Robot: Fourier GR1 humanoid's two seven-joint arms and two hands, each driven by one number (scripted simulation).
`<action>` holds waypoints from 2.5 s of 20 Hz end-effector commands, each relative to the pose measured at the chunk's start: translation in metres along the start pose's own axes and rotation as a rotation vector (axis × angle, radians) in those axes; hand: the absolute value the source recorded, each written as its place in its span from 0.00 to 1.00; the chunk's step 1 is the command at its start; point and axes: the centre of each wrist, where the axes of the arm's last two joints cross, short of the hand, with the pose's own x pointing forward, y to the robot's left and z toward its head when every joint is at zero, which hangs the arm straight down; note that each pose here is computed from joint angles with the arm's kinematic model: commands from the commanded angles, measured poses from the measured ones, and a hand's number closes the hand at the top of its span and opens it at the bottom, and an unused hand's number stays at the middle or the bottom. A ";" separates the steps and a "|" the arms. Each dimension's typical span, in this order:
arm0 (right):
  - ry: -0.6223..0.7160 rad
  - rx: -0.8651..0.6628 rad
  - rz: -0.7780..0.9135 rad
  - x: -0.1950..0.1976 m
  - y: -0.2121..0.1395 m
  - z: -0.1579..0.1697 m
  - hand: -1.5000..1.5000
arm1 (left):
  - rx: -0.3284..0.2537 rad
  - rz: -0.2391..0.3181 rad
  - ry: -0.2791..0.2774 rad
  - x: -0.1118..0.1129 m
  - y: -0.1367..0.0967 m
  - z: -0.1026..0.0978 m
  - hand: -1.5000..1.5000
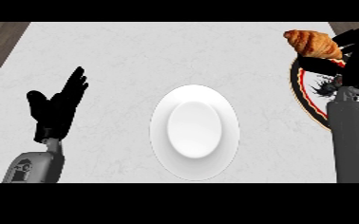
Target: Pick the croissant from the plate and place it in the plate
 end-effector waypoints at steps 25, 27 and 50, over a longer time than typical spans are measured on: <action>-0.239 0.078 -0.348 -0.122 -0.028 -0.067 0.00 | -0.001 -0.006 0.020 -0.002 0.007 0.003 0.50; -0.240 0.091 -0.455 -0.120 -0.030 -0.063 0.00 | 0.003 0.008 0.013 -0.005 -0.003 0.005 0.50; -0.023 0.202 -0.754 -0.213 -0.076 -0.037 0.00 | 0.003 -0.005 -0.007 0.004 0.013 0.006 0.50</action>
